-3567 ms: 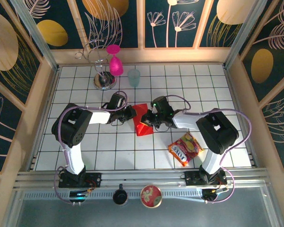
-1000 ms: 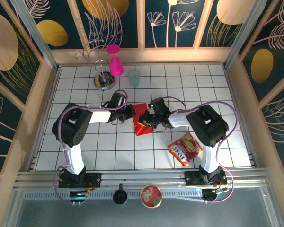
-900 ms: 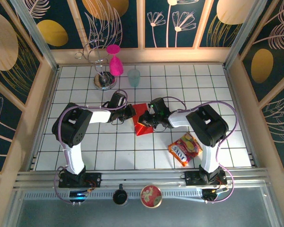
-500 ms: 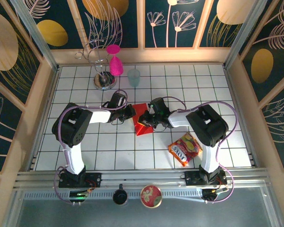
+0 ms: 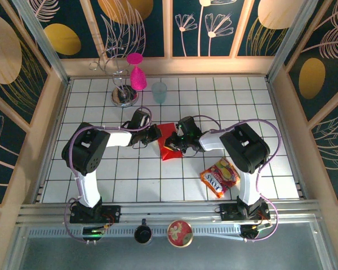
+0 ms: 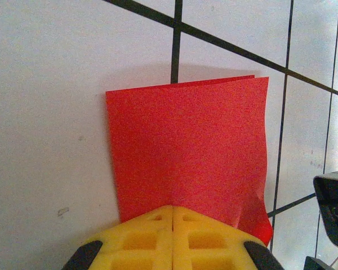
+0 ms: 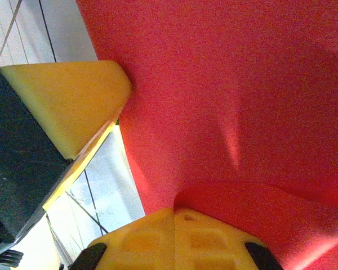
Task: Fold a paper plane with a square sheet of paper (pick it up from the middle)
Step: Fold the triangle a second time at the center of the table.
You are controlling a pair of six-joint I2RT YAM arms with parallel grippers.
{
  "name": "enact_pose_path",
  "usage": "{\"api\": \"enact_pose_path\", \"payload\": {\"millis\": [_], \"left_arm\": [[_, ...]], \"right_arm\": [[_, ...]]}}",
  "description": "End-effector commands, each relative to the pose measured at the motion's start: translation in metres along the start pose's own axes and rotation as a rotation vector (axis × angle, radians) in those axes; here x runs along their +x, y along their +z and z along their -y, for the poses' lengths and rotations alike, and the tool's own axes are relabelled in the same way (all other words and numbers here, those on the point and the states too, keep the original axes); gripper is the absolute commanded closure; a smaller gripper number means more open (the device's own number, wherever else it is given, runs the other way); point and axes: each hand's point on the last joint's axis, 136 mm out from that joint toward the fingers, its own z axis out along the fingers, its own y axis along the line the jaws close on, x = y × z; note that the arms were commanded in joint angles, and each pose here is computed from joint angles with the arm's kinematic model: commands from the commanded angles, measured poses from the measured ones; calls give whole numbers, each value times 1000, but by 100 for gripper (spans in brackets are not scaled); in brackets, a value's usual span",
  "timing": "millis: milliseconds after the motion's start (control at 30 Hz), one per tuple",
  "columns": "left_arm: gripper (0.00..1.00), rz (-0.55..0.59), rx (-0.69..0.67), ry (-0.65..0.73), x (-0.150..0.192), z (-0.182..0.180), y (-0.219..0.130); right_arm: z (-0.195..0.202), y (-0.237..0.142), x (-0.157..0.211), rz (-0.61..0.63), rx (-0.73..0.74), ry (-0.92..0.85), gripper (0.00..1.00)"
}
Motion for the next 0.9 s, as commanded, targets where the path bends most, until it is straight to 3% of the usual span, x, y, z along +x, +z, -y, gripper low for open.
{"api": "enact_pose_path", "payload": {"millis": [0, 133, 433, 633, 733, 867], "left_arm": [[94, -10, -25, -5, 7, -6, -6], [92, 31, -17, 8, -5, 5, -17], [85, 236, -34, -2, -45, 23, -69], [83, 278, -21, -33, -48, 19, -89], [83, 261, 1, -33, -42, 21, -92], [83, 239, 71, -36, -30, 28, -96]], "right_arm": [[7, 5, 0, 2, 43, 21, 97], [8, 4, 0, 2, 48, 22, 91], [3, 3, -1, 2, 32, 11, 71], [1, 1, -1, 6, 25, -1, 60], [0, 0, 0, 5, 14, -6, 60], [6, -2, 0, 6, 26, -1, 71]]}}
